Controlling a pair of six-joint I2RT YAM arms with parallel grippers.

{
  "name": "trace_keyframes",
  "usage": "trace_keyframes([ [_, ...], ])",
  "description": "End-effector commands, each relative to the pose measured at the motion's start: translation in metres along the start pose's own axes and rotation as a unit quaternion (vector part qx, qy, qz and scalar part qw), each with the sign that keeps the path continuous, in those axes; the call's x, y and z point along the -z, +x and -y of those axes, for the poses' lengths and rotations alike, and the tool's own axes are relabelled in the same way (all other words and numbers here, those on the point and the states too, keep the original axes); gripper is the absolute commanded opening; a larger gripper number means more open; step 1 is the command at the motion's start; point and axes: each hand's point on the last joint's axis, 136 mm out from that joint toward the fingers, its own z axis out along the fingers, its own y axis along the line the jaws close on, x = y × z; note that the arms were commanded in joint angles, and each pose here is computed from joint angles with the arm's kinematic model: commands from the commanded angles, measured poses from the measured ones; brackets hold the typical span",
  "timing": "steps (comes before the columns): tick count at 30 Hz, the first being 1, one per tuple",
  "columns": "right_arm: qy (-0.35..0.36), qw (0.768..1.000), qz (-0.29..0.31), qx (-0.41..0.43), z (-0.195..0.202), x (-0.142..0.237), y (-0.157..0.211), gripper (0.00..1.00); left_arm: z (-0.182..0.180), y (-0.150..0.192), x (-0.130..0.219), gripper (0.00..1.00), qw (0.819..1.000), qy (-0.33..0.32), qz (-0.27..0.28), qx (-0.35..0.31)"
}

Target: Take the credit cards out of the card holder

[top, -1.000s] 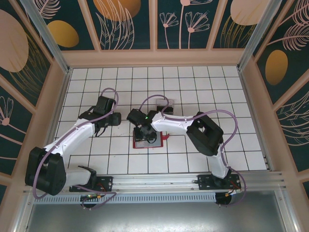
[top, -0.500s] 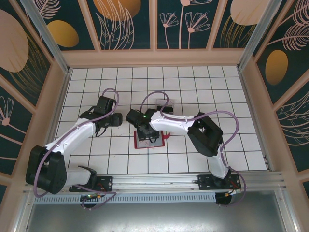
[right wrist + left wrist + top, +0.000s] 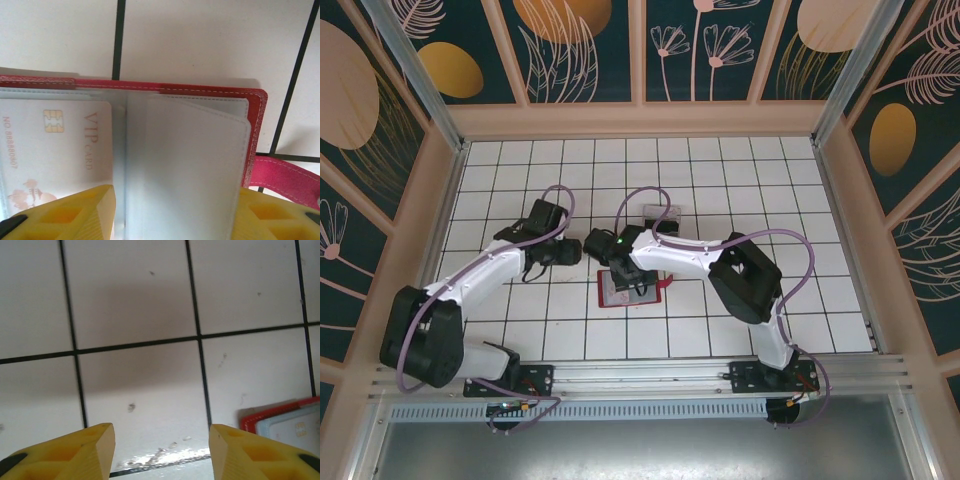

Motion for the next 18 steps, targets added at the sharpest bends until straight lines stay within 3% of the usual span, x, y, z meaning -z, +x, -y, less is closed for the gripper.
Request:
trace_keyframes([
  [1, 0.030, 0.999, 0.009, -0.015, 0.022, 0.006, 0.002, 0.55, 0.025, 0.003, -0.005, 0.53, 0.999, 0.027, -0.016, -0.007],
  [9, 0.026, 0.999, 0.018, -0.037, 0.047, 0.008, 0.002, 0.53, 0.074, 0.025, -0.026, 0.53, 0.990, 0.129, -0.057, 0.020],
  [15, 0.016, 0.998, 0.021, -0.049, 0.063, 0.012, -0.001, 0.52, 0.075, 0.036, -0.034, 0.52, 0.989, 0.127, -0.074, 0.035],
  [18, -0.031, 0.997, 0.026, -0.059, 0.056, 0.017, -0.008, 0.51, 0.074, 0.044, -0.036, 0.50, 0.987, 0.127, -0.084, 0.040],
])
